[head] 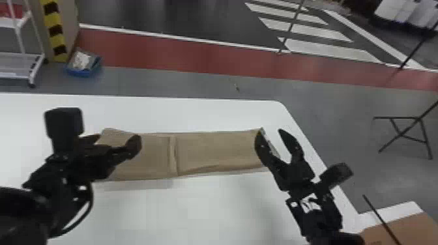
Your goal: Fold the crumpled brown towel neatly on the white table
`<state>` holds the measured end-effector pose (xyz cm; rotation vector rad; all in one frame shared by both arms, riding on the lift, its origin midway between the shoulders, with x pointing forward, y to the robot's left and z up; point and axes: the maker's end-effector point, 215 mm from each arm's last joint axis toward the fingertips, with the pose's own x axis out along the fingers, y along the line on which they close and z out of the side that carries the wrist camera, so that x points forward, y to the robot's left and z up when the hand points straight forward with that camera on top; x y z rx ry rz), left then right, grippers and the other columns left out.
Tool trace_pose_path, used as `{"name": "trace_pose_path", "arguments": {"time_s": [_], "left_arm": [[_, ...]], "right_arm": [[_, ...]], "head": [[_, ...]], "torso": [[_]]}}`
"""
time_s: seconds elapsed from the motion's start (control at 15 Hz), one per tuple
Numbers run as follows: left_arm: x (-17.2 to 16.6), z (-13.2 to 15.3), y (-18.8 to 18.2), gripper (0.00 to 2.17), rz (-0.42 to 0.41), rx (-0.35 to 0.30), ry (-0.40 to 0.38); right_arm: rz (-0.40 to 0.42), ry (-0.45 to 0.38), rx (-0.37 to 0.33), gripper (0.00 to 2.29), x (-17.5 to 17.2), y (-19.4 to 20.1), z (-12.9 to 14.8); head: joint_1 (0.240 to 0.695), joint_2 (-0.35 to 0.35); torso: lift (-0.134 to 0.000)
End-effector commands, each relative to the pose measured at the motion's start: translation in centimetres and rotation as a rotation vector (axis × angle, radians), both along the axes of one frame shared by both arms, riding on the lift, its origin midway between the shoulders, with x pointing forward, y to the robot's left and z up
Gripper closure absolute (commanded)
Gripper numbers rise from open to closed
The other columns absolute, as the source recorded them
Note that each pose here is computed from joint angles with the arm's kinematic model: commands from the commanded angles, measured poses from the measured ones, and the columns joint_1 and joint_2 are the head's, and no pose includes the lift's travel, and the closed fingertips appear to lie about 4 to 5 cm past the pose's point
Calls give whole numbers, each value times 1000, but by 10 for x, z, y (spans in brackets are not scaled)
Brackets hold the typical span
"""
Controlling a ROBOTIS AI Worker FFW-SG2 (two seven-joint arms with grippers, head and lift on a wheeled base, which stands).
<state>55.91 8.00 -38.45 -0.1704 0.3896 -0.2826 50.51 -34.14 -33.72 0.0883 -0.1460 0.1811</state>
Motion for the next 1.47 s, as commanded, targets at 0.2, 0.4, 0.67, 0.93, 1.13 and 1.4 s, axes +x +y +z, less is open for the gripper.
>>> {"name": "trace_pose_path", "arguments": {"time_s": [0.2,0.4,0.67,0.93,1.13,1.4], "left_arm": [[-6,7,163,117,170,141,-122],[-9,22,197,120,203,222,-199],[-10,28,195,134,186,211,-226],[-13,23,187,137,158,198,-230],[-17,20,191,137,154,196,-225],[-25,12,200,137,160,198,-208]], "right_arm": [[73,432,32,343,43,128,-73],[133,536,-8,441,41,187,-90],[165,550,-5,475,46,216,-88],[181,602,-24,478,44,225,-102],[187,634,-35,498,43,228,-111],[195,672,-41,620,41,230,-117]], "head": [[695,-134],[695,23],[695,135],[695,148],[695,151],[695,163]], "torso": [[-124],[-124],[-124],[-124],[-124],[-124]]}}
